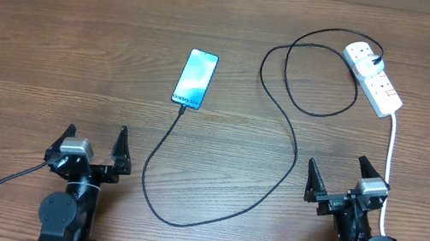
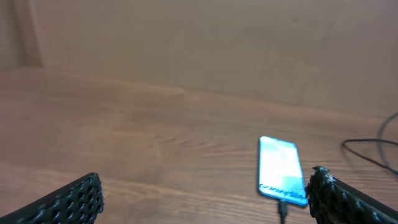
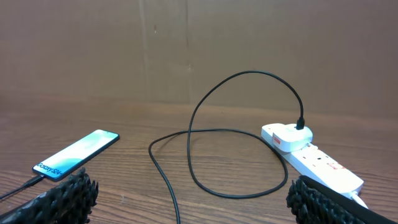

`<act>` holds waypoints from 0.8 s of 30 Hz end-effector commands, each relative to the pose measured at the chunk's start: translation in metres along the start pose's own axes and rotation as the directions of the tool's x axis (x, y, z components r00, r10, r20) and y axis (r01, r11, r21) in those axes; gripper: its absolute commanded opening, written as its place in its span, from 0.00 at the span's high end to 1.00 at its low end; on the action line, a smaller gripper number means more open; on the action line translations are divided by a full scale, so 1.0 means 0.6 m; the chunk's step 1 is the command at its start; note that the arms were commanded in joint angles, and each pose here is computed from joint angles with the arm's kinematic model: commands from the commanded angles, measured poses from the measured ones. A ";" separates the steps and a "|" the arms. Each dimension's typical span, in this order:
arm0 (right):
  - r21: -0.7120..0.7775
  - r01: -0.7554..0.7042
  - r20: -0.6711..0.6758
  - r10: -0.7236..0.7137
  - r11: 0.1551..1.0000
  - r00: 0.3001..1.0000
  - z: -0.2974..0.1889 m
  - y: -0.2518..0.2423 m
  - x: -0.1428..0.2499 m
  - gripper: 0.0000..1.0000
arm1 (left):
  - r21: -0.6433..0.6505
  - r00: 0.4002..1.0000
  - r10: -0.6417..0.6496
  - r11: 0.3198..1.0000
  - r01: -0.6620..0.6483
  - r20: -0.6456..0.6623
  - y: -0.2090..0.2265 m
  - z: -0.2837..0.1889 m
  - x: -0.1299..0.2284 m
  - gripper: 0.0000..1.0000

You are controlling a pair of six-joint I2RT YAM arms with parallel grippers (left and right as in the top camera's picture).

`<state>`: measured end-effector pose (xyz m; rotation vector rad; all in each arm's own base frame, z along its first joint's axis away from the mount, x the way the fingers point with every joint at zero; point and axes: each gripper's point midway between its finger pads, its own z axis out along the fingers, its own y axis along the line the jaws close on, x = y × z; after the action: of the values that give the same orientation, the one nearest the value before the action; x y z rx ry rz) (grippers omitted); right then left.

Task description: Plug charger to phone and switch on socket

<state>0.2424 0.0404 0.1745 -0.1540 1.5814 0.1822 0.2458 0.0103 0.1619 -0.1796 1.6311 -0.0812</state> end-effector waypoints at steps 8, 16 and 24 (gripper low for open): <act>0.011 0.005 0.003 -0.005 1.000 1.000 0.000 -0.004 0.003 0.00 | -0.011 0.983 0.183 0.983 -0.183 -0.003 0.005 0.001 0.008 0.00; 0.011 0.005 0.002 -0.005 1.000 1.000 0.000 -0.004 0.003 0.00 | 0.000 0.982 0.187 0.982 -0.187 -0.003 0.002 0.001 0.008 0.00; 0.011 0.005 0.002 -0.005 1.000 1.000 0.000 -0.004 0.003 0.00 | 0.000 0.982 0.187 0.982 -0.187 -0.003 0.002 0.001 0.008 0.00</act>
<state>0.2424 0.0405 0.1746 -0.1543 1.5810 0.1825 0.2460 0.0114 0.1564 -0.0457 1.6529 0.0546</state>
